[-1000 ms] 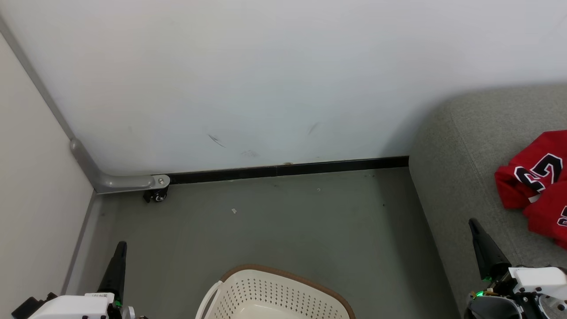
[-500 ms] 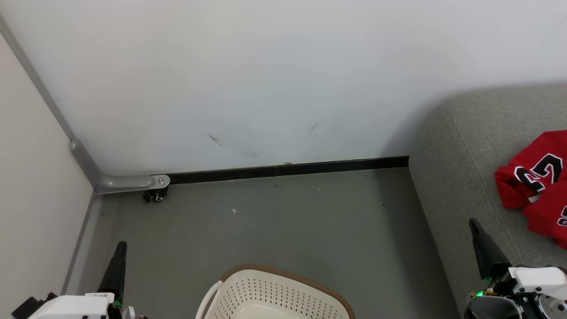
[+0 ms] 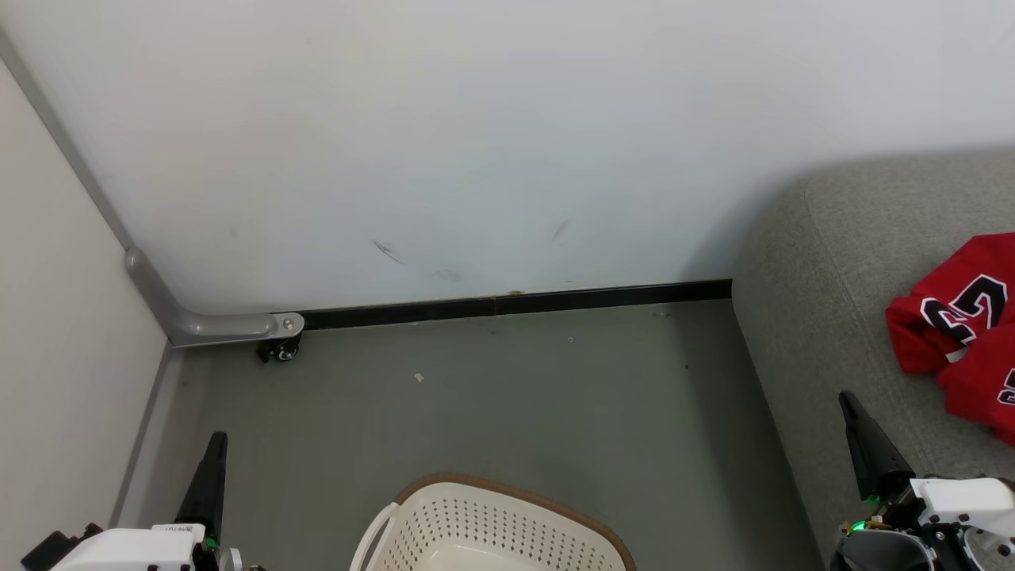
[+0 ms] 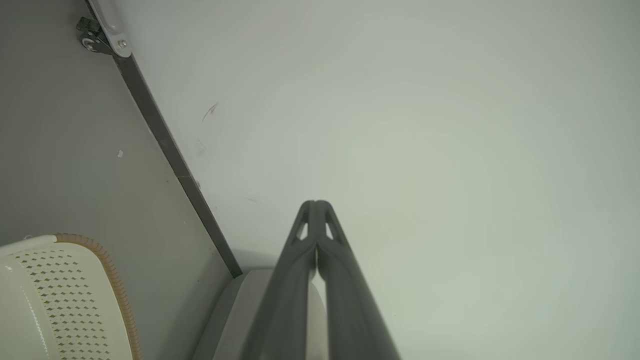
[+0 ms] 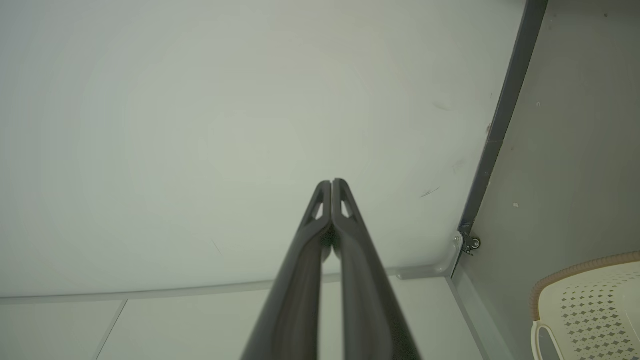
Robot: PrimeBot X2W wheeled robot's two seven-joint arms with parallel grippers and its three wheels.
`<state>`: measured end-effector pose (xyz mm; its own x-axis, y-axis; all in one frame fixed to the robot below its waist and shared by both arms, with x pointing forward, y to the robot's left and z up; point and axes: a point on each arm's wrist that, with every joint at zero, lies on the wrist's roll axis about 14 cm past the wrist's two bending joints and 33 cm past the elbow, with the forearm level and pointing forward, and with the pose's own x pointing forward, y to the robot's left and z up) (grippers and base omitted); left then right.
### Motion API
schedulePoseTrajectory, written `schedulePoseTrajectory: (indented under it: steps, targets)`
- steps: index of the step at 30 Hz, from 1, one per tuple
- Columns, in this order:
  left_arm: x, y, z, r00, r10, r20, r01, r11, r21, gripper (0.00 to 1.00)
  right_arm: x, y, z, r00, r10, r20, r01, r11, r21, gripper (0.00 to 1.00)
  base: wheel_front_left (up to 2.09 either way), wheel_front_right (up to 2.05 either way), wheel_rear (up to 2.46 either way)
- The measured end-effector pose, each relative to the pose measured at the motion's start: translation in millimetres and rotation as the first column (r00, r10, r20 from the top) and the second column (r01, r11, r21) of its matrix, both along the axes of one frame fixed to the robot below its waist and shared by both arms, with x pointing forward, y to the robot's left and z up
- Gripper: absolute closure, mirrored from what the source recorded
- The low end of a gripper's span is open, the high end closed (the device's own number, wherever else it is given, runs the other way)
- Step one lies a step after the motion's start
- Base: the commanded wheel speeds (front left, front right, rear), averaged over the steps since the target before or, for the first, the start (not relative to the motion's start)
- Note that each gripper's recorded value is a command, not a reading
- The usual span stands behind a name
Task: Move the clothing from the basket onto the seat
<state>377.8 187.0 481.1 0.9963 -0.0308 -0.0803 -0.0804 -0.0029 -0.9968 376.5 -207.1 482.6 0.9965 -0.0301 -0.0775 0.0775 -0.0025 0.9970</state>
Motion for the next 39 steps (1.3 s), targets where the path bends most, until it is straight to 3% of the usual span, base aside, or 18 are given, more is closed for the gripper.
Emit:
schedulePoseTrajectory:
  steps: [39]
  targets:
    - [0.0, -0.1, 0.2, 1.000, 0.000, 0.001, 0.000, 1.000, 0.000, 1.00, 0.0, 0.2, 0.1, 1.000, 0.001, 0.000, -0.001, 1.000, 0.000, 1.00, 0.00, 0.00, 0.00]
